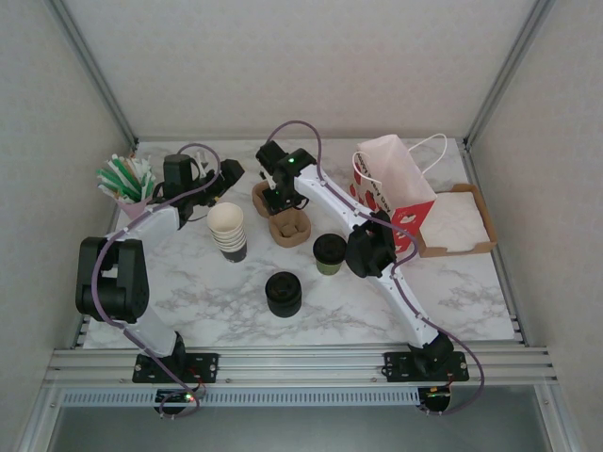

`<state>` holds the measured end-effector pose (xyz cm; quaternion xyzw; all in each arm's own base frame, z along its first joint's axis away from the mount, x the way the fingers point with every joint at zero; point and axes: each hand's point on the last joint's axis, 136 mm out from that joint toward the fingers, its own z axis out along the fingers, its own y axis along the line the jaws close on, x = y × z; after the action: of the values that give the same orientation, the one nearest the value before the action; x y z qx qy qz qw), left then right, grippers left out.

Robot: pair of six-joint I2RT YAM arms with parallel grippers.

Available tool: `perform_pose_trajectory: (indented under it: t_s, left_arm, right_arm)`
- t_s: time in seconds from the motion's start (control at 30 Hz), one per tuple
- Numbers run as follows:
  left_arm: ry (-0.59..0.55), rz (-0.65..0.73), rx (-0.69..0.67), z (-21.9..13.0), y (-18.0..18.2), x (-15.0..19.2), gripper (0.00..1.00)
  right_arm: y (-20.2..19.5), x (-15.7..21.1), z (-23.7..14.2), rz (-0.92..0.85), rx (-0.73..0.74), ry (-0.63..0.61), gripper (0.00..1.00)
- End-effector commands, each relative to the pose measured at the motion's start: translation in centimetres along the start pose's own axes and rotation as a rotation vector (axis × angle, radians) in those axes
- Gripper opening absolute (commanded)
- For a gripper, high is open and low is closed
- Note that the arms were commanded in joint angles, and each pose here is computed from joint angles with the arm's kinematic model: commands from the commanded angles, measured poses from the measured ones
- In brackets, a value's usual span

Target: Pack the takeout coffee

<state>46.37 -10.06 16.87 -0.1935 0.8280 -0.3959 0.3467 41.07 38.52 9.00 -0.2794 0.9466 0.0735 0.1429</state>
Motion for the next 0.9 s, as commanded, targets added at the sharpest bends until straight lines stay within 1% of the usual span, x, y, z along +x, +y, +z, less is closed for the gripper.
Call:
perform_pose_trajectory:
  t_s: [0.0,0.33,0.6,0.87]
  left_arm:
    - [0.011,0.028,0.026,-0.3,-0.9,0.5,1.0]
    - [0.009,0.033,0.035,-0.5,-1.4,0.5,1.0]
    - [0.007,0.037,0.04,-0.7,-1.8,0.5,1.0]
    - [-0.024,0.058,0.061,-1.6,-3.3,-0.4,1.0]
  right_arm:
    - [0.2,0.2,-0.4,0.004,-0.013,0.006,0.4]
    - [0.4,-0.6,-2.8,0.001,-0.023,-0.04,0.36]
    - [0.3,-0.9,-3.7,0.002,-0.021,-0.057,0.34]
    - [0.1,-1.5,-5.9,0.008,-0.011,-0.101,0.33]
